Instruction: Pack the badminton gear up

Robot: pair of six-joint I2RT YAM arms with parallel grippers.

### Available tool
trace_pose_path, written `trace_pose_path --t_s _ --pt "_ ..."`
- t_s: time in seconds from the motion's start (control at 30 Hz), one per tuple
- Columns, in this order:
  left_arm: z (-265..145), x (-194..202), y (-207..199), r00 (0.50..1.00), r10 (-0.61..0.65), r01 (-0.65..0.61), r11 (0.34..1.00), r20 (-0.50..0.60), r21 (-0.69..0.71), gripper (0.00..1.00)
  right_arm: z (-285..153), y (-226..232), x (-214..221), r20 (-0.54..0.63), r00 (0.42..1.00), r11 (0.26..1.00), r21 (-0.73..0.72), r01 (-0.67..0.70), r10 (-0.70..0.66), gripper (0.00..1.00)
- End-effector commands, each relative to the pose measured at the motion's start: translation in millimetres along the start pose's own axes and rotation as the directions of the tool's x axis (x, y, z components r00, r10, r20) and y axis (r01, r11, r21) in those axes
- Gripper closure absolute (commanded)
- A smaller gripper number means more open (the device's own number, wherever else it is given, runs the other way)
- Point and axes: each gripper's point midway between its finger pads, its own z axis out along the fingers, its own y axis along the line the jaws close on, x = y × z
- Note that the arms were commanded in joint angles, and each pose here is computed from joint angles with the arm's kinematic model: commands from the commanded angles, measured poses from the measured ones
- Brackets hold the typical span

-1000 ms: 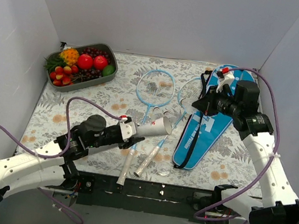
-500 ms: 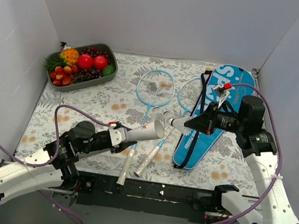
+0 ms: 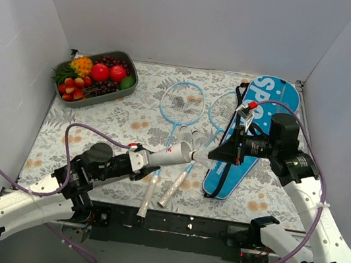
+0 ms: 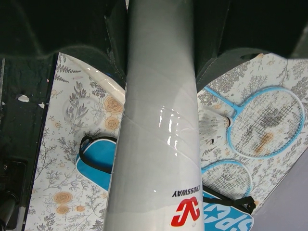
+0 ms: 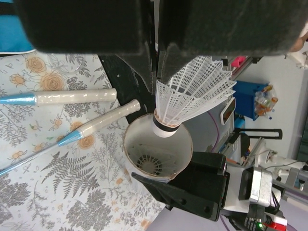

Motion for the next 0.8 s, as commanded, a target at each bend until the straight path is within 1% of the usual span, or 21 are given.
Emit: trace_pose_path --t_s 0.0,0.03,0.1,0.4,0.53,0.6,0.77 --pt "-2 -11 4 0.999 0.009 -0.008 1.0 0.036 -0.014 1.0 12 10 -6 -0.003 1.0 1.0 -0.008 0.031 -0.031 0.99" --pt "-3 -13 3 0.999 0.011 -0.01 1.0 0.04 -0.012 1.0 16 12 -4 -0.016 1.0 1.0 -0.018 0.023 -0.024 0.99" --pt "-4 -12 3 0.999 0.012 -0.011 1.0 0.037 -0.011 1.0 20 8 -9 -0.005 1.0 1.0 0.008 0.029 -0.029 0.99" --pt "-8 -16 1 0.998 0.012 -0.012 1.0 0.056 -0.006 1.0 36 9 -23 -0.015 0.999 0.999 0.018 0.042 -0.042 0.99" --pt "-8 -15 1 0.999 0.013 -0.013 1.0 0.052 -0.004 1.0 53 17 -23 -0.051 0.997 0.999 0.003 0.049 -0.049 0.99" --pt "-8 -15 1 0.999 0.013 -0.013 1.0 0.053 -0.006 1.0 57 22 -27 -0.049 0.997 0.998 0.006 0.066 -0.066 0.99" --pt "-8 -14 3 0.998 0.013 -0.012 1.0 0.054 -0.019 1.0 71 25 -19 -0.089 0.994 0.998 0.003 0.066 -0.065 0.99"
